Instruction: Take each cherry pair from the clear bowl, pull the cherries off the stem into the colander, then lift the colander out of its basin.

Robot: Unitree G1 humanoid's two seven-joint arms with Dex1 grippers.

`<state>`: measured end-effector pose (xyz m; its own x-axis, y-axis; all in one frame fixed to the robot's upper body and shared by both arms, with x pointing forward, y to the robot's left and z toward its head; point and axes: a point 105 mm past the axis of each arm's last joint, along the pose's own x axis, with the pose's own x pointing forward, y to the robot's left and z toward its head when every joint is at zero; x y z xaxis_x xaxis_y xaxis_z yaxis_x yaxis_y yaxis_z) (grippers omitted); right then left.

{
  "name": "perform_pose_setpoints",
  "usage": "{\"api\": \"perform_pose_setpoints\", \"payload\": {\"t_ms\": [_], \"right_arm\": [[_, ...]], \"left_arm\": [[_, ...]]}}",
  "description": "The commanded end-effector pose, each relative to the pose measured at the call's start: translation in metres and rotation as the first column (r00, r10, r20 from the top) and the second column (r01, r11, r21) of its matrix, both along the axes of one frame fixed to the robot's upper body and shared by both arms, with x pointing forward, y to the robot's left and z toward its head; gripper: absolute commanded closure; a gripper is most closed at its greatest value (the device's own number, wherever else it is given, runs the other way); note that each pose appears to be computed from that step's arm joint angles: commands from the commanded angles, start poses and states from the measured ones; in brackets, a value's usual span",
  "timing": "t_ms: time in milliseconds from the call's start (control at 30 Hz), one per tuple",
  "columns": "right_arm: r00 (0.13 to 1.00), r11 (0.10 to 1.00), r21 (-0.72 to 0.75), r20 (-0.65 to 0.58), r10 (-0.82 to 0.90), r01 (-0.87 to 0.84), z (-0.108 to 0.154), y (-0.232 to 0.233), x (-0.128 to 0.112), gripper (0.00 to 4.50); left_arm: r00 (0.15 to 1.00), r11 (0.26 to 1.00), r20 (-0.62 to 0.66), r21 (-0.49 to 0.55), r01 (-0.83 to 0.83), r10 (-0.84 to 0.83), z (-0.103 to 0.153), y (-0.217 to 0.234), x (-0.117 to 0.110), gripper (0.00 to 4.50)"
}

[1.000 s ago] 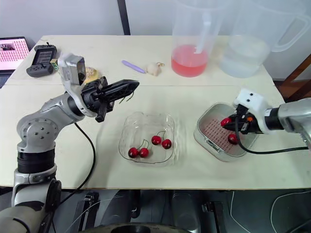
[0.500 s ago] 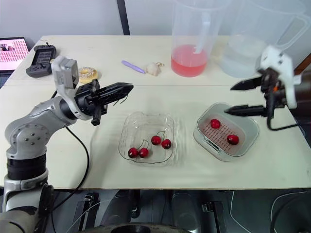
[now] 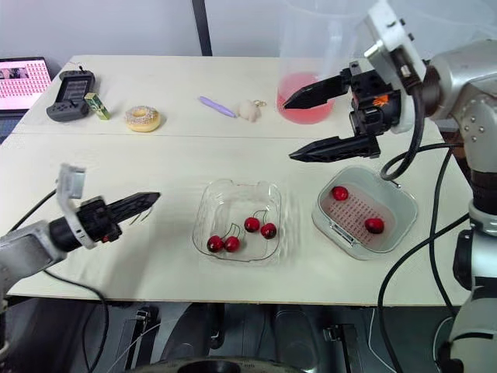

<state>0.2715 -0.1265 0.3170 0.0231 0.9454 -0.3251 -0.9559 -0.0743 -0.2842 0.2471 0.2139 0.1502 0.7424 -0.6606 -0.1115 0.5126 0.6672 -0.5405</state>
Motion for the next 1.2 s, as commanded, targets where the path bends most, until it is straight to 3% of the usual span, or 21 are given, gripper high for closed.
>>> {"api": "perform_pose_setpoints", "payload": {"t_ms": [33, 200, 233, 300, 533, 733, 867, 1000, 1033, 1100, 1200], "right_arm": [[0.997, 0.997, -0.031, 0.042, 0.072, -0.071, 0.006, 0.007, -0.014, 0.03], [0.997, 0.998, -0.059, 0.069, 0.041, -0.036, -0.002, 0.013, -0.007, 0.03], [0.997, 0.998, -0.064, 0.074, 0.027, -0.023, -0.005, 0.013, -0.003, 0.00], [0.997, 0.997, -0.075, 0.076, -0.001, 0.006, -0.008, 0.011, 0.003, 0.00], [0.997, 0.997, -0.070, 0.078, -0.022, 0.027, -0.011, 0.003, 0.007, 0.00], [0.997, 0.996, -0.074, 0.064, -0.042, 0.047, -0.016, -0.008, 0.008, 0.00], [0.996, 0.994, -0.077, 0.058, -0.073, 0.078, -0.022, -0.007, 0.006, 0.00], [0.991, 0.988, -0.087, 0.044, -0.128, 0.131, -0.029, -0.009, 0.004, 0.00], [0.989, 0.984, -0.098, 0.046, -0.142, 0.146, -0.031, -0.012, 0.001, 0.00], [0.988, 0.980, -0.128, 0.025, -0.153, 0.155, -0.035, -0.017, -0.010, 0.00], [0.988, 0.978, -0.141, 0.003, -0.156, 0.155, -0.036, -0.020, -0.024, 0.00]], "left_arm": [[0.996, 0.995, -0.023, -0.048, -0.089, 0.088, -0.007, 0.015, -0.004, 4.50], [0.976, 0.975, -0.105, -0.094, -0.199, 0.189, -0.024, 0.030, -0.006, 4.50], [0.968, 0.967, -0.116, -0.099, -0.234, 0.222, -0.026, 0.036, -0.006, 4.21], [0.953, 0.952, -0.120, -0.102, -0.289, 0.277, -0.028, 0.049, -0.007, 3.60], [0.905, 0.903, -0.098, -0.078, -0.422, 0.415, -0.021, 0.091, -0.011, 0.07], [0.890, 0.890, -0.047, -0.038, -0.455, 0.453, -0.004, 0.113, -0.014, 0.02], [0.924, 0.924, 0.042, 0.020, -0.382, 0.381, 0.023, 0.114, -0.004, 0.02], [0.967, 0.967, 0.152, 0.124, -0.222, 0.203, 0.049, 0.090, 0.004, 0.02], [0.979, 0.971, 0.198, 0.217, -0.098, 0.055, 0.060, 0.068, 0.006, 0.02], [0.953, 0.932, 0.220, 0.341, 0.125, -0.209, 0.073, 0.030, 0.004, 0.02], [0.872, 0.860, 0.252, 0.418, 0.293, -0.420, 0.091, -0.005, 0.006, 0.02]]}}
